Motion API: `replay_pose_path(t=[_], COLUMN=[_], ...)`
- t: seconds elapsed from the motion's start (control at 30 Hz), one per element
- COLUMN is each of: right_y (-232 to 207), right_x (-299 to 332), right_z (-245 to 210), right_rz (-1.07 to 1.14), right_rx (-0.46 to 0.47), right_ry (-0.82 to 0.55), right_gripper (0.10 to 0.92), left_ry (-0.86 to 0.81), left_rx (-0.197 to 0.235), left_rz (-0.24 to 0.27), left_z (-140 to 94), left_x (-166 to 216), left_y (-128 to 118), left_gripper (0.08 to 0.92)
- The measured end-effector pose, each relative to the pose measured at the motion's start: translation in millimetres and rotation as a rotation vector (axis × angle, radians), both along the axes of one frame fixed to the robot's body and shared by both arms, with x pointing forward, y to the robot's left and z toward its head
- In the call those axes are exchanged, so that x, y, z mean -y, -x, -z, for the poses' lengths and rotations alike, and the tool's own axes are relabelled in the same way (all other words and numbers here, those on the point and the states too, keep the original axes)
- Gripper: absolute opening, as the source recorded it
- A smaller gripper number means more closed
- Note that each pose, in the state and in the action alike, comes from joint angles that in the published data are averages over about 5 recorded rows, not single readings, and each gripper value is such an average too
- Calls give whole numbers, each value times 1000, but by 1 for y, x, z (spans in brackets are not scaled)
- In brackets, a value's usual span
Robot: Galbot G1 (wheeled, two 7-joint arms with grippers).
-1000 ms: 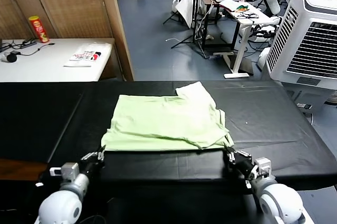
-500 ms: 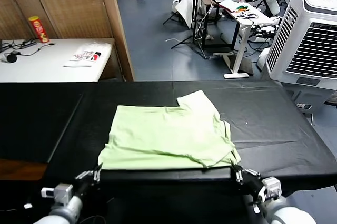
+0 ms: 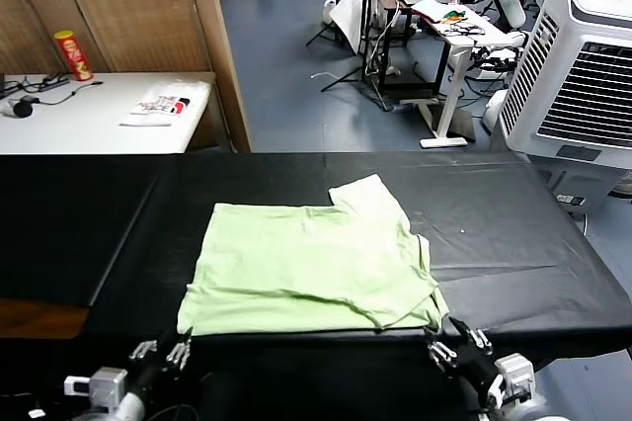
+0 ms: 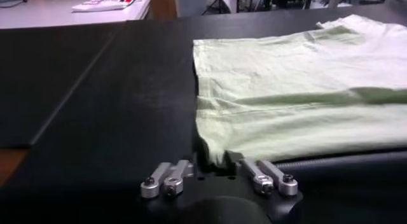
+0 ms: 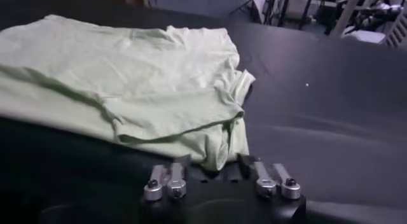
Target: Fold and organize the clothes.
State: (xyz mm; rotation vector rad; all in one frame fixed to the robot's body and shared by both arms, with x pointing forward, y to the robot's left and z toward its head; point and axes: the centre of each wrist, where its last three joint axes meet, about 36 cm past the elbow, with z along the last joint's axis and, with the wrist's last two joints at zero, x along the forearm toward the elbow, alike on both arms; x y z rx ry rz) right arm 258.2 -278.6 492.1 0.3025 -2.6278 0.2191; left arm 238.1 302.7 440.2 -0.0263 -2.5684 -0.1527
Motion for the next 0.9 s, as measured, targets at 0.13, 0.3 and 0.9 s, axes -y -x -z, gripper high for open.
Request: replay_pose_path(t=[0.13,0.3,0.9], right_y=[-38,-113,-345], right_x=[6,10,-22], right_z=[0,5,28], right_rz=[8,34,83], right_rx=[62,128,27], right_ry=[-11,-21,-14], right_gripper=[798,798,798], left_ry=[-5,82,255], left_rx=[26,81,27], left_rz=[-18,-29,6], left_z=[-10,-25,-28], left_x=[-4,-8,-20], left_y=[-18,-64,-260], left_gripper=[786,798,798])
